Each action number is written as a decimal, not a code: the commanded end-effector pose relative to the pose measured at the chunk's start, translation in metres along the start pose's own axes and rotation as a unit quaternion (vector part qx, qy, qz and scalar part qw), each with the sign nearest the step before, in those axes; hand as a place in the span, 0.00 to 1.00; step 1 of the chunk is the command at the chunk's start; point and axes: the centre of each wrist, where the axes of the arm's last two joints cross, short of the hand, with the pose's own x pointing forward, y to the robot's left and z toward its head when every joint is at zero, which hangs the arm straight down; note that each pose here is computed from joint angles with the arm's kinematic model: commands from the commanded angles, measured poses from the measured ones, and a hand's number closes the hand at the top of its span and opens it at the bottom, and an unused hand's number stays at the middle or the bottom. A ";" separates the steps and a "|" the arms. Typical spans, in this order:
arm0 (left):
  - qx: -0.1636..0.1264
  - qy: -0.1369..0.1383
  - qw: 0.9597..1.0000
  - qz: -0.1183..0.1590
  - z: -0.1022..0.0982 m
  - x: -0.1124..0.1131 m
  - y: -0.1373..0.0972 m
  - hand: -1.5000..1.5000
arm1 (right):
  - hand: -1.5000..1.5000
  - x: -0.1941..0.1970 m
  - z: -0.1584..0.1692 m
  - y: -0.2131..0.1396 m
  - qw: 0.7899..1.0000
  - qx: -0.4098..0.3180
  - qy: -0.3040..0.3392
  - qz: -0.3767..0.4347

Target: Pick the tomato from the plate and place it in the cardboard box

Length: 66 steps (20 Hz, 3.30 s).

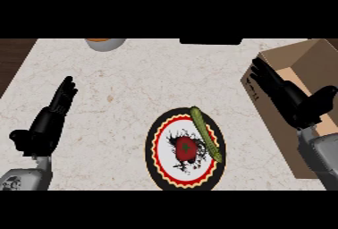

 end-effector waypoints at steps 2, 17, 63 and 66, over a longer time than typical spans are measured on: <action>-0.022 -0.015 0.999 -0.029 -0.009 0.014 0.010 0.50 | 0.00 0.050 0.000 0.007 0.996 -0.028 -0.081 0.029; -0.123 -0.068 0.988 -0.059 -0.024 0.026 0.018 0.50 | 0.00 0.050 0.062 0.041 0.914 0.009 -0.204 0.351; -0.122 -0.074 0.988 -0.056 -0.033 0.038 -0.002 0.50 | 0.00 0.057 0.015 0.257 0.740 0.160 0.122 0.642; -0.134 -0.072 0.987 -0.059 -0.017 0.016 -0.025 0.50 | 0.00 0.042 0.018 0.260 0.737 0.148 0.125 0.647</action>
